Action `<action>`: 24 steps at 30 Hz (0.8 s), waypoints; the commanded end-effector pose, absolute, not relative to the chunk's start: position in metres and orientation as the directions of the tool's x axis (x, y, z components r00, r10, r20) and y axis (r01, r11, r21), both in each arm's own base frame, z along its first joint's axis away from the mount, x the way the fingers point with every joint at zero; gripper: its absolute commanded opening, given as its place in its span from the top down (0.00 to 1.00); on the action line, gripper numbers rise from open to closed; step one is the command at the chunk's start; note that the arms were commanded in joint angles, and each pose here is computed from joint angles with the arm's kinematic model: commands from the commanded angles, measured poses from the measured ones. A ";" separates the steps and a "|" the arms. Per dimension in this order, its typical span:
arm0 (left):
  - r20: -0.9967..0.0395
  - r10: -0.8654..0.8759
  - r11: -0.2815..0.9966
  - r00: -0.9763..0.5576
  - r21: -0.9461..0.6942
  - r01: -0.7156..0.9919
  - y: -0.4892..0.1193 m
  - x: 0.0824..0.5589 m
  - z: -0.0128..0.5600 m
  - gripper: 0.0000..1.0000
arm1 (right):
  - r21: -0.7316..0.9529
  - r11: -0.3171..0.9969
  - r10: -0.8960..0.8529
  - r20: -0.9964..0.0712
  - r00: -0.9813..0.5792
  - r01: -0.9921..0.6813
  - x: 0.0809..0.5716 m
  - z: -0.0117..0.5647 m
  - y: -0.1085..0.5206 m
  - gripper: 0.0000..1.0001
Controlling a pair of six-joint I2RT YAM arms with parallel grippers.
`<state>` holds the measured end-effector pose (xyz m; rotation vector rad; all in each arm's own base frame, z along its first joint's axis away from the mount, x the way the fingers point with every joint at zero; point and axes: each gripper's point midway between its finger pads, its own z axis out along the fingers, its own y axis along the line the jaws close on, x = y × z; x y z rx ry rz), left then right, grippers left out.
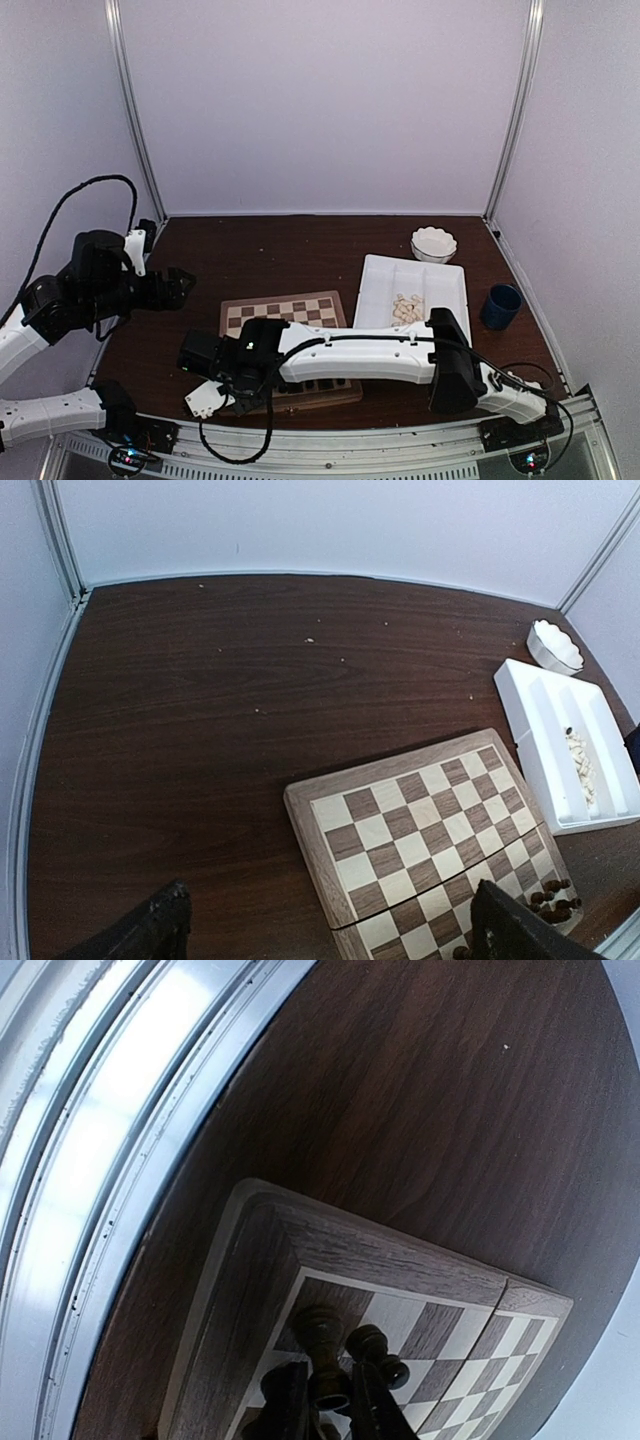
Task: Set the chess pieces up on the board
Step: Place the rook at h8.
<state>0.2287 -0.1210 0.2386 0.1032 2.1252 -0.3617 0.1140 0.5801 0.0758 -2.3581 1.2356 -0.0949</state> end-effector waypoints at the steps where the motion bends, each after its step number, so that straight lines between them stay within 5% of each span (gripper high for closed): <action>1: -0.831 -0.063 0.951 -0.553 -0.218 0.219 -0.121 0.228 0.236 0.02 | -0.470 -0.473 -0.793 -0.141 0.592 -0.745 0.119 0.075 0.585 0.82; 10: -0.827 -0.063 0.950 -0.559 -0.222 0.221 -0.122 0.228 0.233 0.02 | -0.479 -0.470 -0.796 -0.134 0.591 -0.741 0.121 0.075 0.585 0.65; 24: -0.834 -0.051 0.950 -0.549 -0.211 0.231 -0.125 0.232 0.238 0.02 | -0.506 -0.461 -0.765 -0.190 0.615 -0.729 0.109 0.120 0.587 0.60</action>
